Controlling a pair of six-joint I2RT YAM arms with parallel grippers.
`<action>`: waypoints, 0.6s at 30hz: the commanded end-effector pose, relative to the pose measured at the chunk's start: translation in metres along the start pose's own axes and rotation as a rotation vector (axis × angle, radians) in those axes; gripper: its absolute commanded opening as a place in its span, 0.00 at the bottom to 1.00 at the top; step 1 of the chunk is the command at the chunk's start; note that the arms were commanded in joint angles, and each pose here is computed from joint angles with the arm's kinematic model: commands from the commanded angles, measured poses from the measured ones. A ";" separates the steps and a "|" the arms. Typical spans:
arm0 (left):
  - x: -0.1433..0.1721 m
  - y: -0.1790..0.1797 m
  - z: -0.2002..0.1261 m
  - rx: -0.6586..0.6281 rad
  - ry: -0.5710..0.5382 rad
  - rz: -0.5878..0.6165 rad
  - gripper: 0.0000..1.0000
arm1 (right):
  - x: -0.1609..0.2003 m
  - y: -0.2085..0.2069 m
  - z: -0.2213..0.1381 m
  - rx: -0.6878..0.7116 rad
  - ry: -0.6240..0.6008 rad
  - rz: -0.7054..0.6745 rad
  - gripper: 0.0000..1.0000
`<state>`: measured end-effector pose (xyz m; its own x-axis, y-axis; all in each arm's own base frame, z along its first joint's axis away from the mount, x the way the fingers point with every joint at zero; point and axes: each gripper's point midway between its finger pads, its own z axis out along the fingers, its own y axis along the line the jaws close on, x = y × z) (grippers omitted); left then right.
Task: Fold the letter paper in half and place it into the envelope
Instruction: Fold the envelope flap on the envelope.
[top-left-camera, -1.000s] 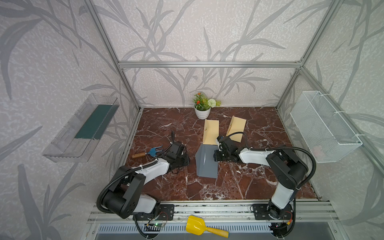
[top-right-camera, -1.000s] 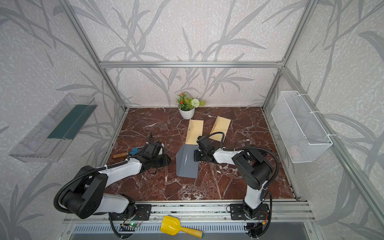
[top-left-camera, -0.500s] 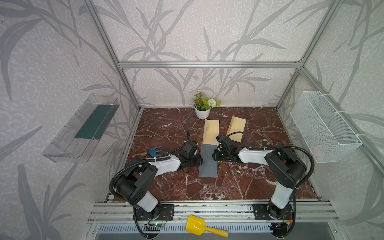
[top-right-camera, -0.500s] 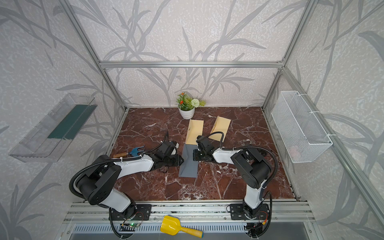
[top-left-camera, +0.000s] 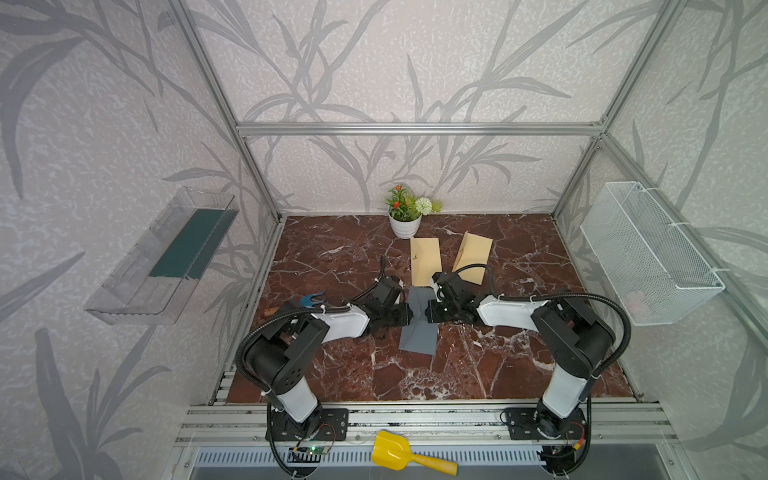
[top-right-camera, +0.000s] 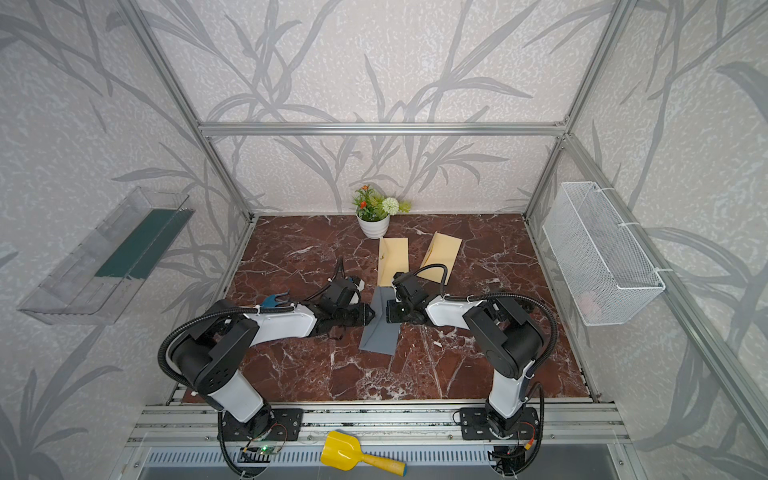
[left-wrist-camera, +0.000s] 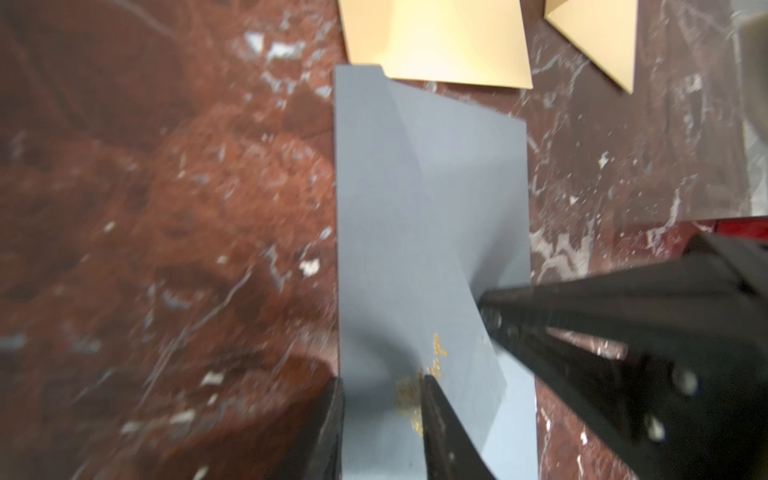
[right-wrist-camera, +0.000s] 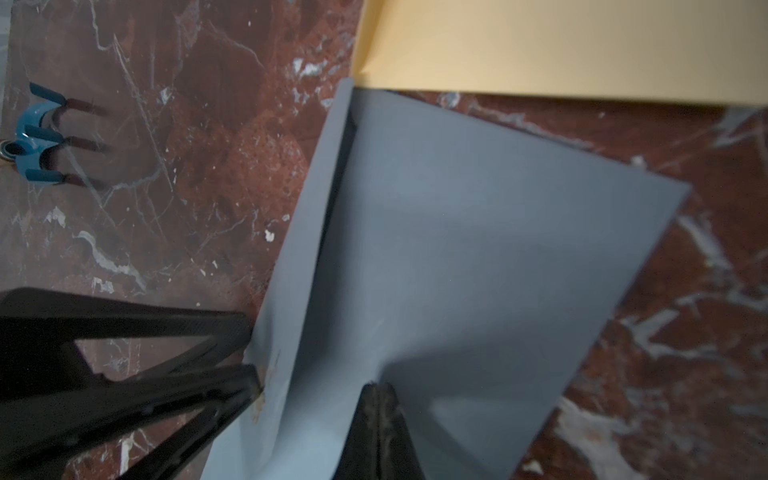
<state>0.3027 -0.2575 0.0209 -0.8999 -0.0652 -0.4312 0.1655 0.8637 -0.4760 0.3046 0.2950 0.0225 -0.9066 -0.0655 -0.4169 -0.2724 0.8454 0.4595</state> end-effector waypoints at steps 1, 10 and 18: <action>0.065 0.053 0.016 -0.172 0.204 -0.067 0.32 | 0.006 0.012 -0.014 -0.022 0.028 -0.030 0.05; 0.073 0.062 0.017 -0.217 0.240 -0.065 0.30 | -0.009 0.025 -0.039 -0.029 -0.031 -0.042 0.03; 0.071 0.062 0.015 -0.235 0.246 -0.044 0.29 | -0.022 0.039 -0.060 -0.056 -0.055 -0.076 0.03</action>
<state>0.3162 -0.2681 0.0208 -0.8913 -0.0809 -0.4461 0.1690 0.8537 -0.4925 0.2931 0.2959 0.0795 -0.8786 -0.0798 -0.4708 -0.3297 0.8145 0.4773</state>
